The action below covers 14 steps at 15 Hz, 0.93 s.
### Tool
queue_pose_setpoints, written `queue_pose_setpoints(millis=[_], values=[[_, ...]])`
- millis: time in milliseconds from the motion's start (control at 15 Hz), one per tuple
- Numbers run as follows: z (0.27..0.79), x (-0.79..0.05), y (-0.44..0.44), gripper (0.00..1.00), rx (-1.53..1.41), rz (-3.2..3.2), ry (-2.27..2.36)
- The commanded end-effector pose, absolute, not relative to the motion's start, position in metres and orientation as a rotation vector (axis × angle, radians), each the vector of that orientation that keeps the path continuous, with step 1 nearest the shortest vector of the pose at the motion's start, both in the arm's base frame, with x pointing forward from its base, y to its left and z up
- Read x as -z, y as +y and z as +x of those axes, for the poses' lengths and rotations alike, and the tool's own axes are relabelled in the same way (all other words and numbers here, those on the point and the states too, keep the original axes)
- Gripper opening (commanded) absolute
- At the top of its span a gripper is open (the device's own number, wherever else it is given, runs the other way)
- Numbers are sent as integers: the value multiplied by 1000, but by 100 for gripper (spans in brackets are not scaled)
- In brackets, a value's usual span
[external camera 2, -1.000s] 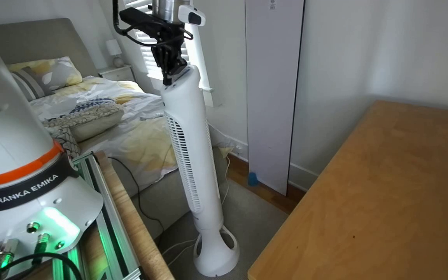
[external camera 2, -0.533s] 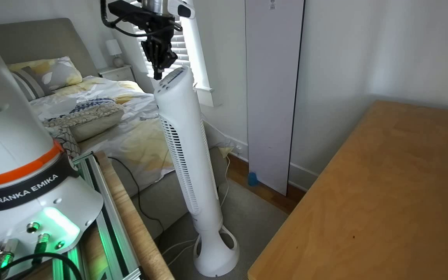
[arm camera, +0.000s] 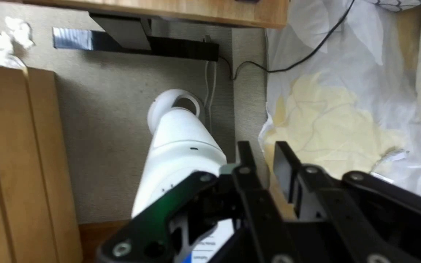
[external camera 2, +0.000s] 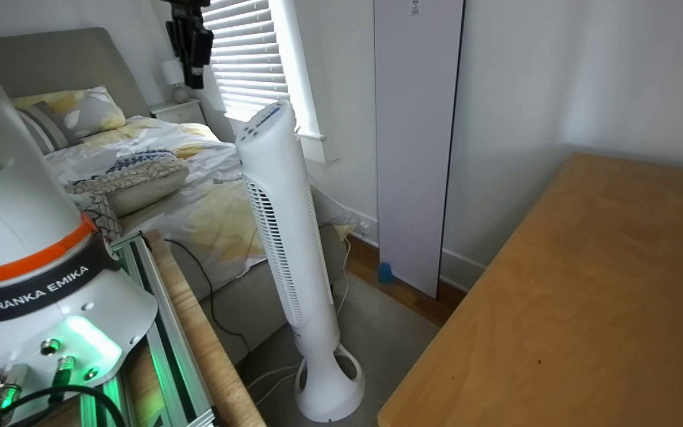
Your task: Press the middle button on the white air conditioner
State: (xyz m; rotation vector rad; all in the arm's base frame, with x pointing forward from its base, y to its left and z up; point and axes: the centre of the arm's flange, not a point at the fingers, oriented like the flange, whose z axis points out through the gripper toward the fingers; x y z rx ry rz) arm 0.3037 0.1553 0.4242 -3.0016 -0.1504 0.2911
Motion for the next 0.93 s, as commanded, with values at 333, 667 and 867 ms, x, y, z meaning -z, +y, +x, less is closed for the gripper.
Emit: queue_pose_setpoints(millis=[333, 667, 867], values=[[243, -506, 111, 93, -283, -3430, 95], [248, -515, 98, 100, -174, -3476, -59], [245, -518, 92, 100, -142, -3477, -103]])
